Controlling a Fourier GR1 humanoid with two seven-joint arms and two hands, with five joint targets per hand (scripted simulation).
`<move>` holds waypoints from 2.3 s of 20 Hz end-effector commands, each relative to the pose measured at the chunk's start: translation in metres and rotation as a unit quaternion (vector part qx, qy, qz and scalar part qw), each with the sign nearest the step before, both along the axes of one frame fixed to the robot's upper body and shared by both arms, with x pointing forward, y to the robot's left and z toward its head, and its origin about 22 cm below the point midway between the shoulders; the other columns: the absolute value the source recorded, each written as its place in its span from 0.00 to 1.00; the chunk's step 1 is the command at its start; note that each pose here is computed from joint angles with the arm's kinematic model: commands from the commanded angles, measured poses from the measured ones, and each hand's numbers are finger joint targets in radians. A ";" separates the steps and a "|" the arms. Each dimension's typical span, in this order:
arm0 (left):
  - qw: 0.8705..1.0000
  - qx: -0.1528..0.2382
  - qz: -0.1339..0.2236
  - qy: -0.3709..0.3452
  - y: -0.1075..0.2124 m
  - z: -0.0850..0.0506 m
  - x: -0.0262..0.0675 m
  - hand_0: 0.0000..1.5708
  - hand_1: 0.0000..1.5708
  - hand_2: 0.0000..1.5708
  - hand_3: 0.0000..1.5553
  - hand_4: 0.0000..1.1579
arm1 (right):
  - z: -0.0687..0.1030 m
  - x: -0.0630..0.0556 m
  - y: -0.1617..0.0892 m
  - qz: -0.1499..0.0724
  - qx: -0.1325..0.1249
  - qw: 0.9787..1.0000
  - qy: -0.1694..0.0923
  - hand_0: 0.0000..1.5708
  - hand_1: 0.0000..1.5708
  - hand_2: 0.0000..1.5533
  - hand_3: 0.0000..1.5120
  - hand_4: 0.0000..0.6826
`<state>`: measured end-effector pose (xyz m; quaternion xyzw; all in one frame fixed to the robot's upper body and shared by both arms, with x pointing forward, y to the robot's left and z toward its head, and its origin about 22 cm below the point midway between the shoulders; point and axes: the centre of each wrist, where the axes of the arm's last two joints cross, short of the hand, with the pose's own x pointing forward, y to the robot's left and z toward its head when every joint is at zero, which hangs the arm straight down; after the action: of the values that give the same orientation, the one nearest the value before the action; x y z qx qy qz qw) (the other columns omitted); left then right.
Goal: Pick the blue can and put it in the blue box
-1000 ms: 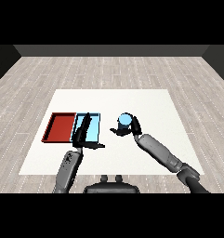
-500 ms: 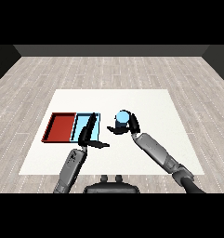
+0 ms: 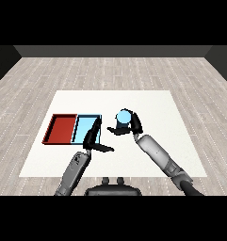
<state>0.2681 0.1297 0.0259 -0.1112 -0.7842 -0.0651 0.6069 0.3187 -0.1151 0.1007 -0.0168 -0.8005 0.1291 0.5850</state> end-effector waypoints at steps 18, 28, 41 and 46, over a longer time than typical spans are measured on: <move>0.999 0.020 0.003 0.040 -0.018 -0.033 0.0033 0.00 0.00 0.00 0.00 0.00 | 0.013 -0.011 0.021 0.012 -0.018 1.000 -0.003 0.95 0.95 0.94 0.92 0.86; 0.999 0.014 -0.004 0.051 -0.030 -0.009 0.0356 0.00 0.00 0.00 0.00 0.00 | 0.021 -0.004 0.023 0.031 -0.020 0.999 -0.002 0.95 0.95 0.94 0.91 0.83; 0.999 -0.002 -0.032 0.030 -0.043 -0.030 0.0205 0.00 0.00 0.00 0.00 0.00 | 0.001 -0.027 0.046 0.055 -0.019 0.998 -0.012 0.94 0.94 0.93 0.91 0.82; 0.999 0.011 -0.006 0.039 -0.056 -0.024 0.0365 0.00 0.00 0.00 0.00 0.00 | -0.007 -0.036 0.052 0.062 -0.013 0.998 -0.008 0.95 0.95 0.94 0.92 0.84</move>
<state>0.2991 0.0803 0.0038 -0.1291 -0.7572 -0.0754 0.6359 0.2932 -0.0703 0.1019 0.0177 -0.7997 0.1794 0.5727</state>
